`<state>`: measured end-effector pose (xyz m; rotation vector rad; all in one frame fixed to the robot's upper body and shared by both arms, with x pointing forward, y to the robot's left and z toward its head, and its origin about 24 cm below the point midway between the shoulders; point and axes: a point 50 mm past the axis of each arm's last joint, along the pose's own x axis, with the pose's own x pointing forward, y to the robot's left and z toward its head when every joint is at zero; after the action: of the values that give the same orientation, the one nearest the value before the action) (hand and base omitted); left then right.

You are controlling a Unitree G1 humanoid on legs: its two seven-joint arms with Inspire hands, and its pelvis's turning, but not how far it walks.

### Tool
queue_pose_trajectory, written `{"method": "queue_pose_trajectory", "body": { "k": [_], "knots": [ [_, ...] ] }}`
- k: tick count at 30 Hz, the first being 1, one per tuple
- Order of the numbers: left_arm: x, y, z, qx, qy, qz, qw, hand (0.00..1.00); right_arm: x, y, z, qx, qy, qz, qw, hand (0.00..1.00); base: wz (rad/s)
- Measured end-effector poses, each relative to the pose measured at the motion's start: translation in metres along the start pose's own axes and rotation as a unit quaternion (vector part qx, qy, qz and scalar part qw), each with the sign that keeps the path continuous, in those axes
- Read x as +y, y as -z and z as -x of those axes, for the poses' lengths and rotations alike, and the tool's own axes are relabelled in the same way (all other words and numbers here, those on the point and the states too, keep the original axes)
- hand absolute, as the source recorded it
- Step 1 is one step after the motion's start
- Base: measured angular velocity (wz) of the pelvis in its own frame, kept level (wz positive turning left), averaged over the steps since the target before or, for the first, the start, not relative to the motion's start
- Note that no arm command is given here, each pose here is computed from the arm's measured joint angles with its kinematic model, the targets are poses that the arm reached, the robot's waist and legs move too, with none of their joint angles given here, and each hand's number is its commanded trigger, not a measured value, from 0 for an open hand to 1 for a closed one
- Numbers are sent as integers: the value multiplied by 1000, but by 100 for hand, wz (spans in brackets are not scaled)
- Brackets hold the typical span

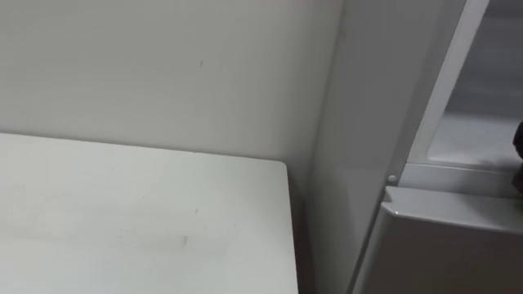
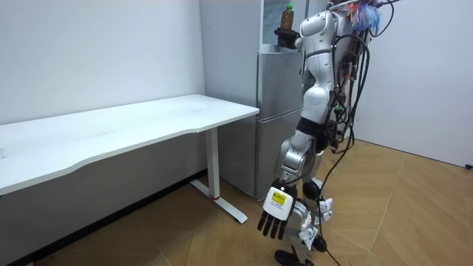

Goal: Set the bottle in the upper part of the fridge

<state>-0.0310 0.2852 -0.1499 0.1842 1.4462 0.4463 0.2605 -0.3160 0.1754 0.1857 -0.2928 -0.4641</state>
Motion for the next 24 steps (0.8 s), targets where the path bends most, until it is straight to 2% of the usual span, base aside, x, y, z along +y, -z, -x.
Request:
{"method": "queue_pose_trajectory", "body": {
  "k": [7, 11, 21, 24],
  "knots": [
    [1, 2, 0, 13, -6, 0, 1000, 0, -2, 4, -19, 17, 23, -3, 1000, 100, 0],
    [2, 3, 0, 18, -3, -1, 1000, 0, 0, 9, -31, 47, 13, 17, 999, 100, 0],
    [4, 9, 1, 33, 0, -1, 999, 0, 0, 10, -52, 61, 15, 6, 998, 100, 3],
    [6, 11, 1, 39, -5, -2, 999, 0, 5, 11, -63, 70, 5, 45, 996, 100, 10]
  ]
}}
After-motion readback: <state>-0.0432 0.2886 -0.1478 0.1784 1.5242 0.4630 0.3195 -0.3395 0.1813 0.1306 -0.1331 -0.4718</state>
